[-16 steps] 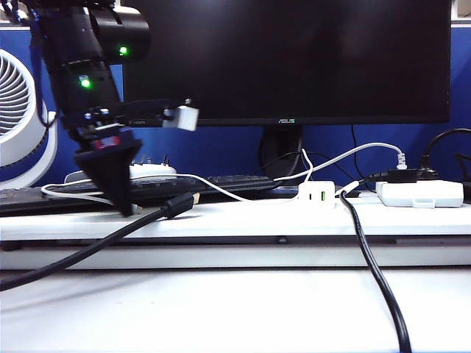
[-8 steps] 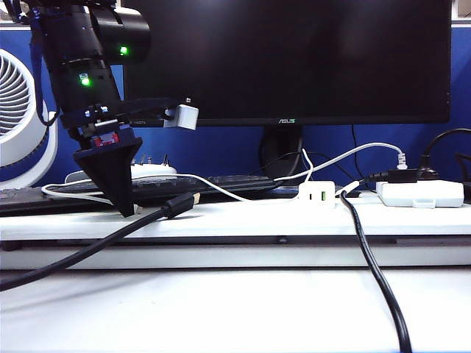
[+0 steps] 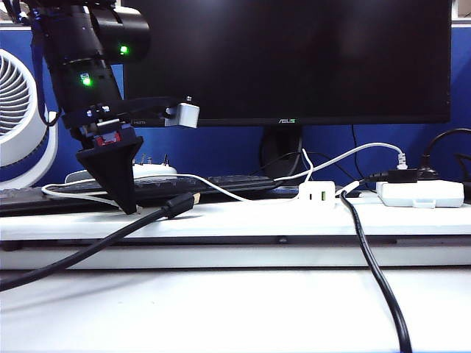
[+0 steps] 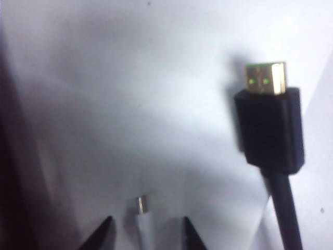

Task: Pick up the Type-C charging cable and the charging base, insert one end of the Type-C charger into the corresponding slot on the base, and finally place the plugged-in charger back on the table.

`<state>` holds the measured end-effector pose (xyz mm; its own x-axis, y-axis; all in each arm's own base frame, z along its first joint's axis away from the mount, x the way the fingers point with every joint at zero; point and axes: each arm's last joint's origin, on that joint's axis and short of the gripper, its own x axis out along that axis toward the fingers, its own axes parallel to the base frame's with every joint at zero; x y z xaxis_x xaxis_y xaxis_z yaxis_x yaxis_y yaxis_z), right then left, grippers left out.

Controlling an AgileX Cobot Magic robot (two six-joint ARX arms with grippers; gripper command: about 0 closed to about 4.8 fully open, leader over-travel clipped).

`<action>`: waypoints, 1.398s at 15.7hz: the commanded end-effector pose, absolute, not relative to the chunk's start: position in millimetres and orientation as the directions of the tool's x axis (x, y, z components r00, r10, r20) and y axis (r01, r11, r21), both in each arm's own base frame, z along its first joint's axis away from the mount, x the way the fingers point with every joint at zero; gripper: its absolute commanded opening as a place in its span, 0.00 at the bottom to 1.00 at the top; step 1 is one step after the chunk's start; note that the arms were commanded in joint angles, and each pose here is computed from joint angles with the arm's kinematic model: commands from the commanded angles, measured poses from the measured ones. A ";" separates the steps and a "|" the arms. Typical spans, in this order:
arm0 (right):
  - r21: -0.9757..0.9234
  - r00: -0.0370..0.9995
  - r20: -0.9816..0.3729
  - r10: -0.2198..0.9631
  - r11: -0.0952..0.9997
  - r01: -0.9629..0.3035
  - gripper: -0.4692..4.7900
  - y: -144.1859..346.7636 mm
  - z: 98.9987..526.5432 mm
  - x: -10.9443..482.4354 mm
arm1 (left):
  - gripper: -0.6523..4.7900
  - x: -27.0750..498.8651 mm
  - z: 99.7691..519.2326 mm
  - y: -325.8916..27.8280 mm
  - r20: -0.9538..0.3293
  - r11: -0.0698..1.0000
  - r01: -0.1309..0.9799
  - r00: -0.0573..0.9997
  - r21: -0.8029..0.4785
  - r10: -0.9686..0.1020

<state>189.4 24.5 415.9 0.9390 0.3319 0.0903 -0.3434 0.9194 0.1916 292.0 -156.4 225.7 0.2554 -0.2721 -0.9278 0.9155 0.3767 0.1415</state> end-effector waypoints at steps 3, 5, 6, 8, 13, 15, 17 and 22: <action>0.188 0.936 0.108 0.335 0.918 -0.350 0.09 24.5 418.9 187.7 | 0.38 292.0 226.5 -156.9 -0.926 0.376 0.917 0.254 0.138 -0.281; 0.188 0.936 0.108 0.335 0.918 -0.350 0.09 24.5 418.9 187.7 | 0.32 291.3 226.2 -156.4 -0.929 0.375 0.918 0.246 0.131 -0.276; 0.188 0.936 0.108 0.334 0.918 -0.349 0.09 24.5 418.9 187.7 | 0.27 291.0 226.1 -156.4 -0.930 0.374 0.918 0.244 0.130 -0.275; 0.188 0.936 0.108 0.334 0.918 -0.349 0.09 24.5 418.9 187.7 | 0.21 291.0 226.1 -156.4 -0.930 0.374 0.918 0.243 0.129 -0.276; 0.189 0.937 0.103 0.334 0.918 -0.349 0.09 24.5 418.5 187.7 | 0.13 291.2 226.4 -156.6 -0.928 0.373 0.919 0.245 0.129 -0.280; 0.198 0.940 0.071 0.335 0.919 -0.342 0.09 24.5 415.3 188.0 | 0.11 292.4 227.3 -157.2 -0.923 0.374 0.917 0.257 0.139 -0.287; 0.199 0.940 0.065 0.335 0.919 -0.341 0.09 24.5 414.7 188.1 | 0.11 294.6 232.8 -158.8 -0.913 0.373 0.917 0.268 0.143 -0.307; 0.199 0.940 0.064 0.334 0.919 -0.340 0.09 24.5 414.6 188.2 | 0.11 304.9 272.0 -169.4 -0.823 0.405 0.912 0.277 0.063 -0.496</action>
<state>189.5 24.5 411.7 0.9420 0.3322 0.0471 -0.3347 0.9202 0.2029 304.2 -166.5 263.4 0.2957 -0.4238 -0.8561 0.9098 0.3981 0.1172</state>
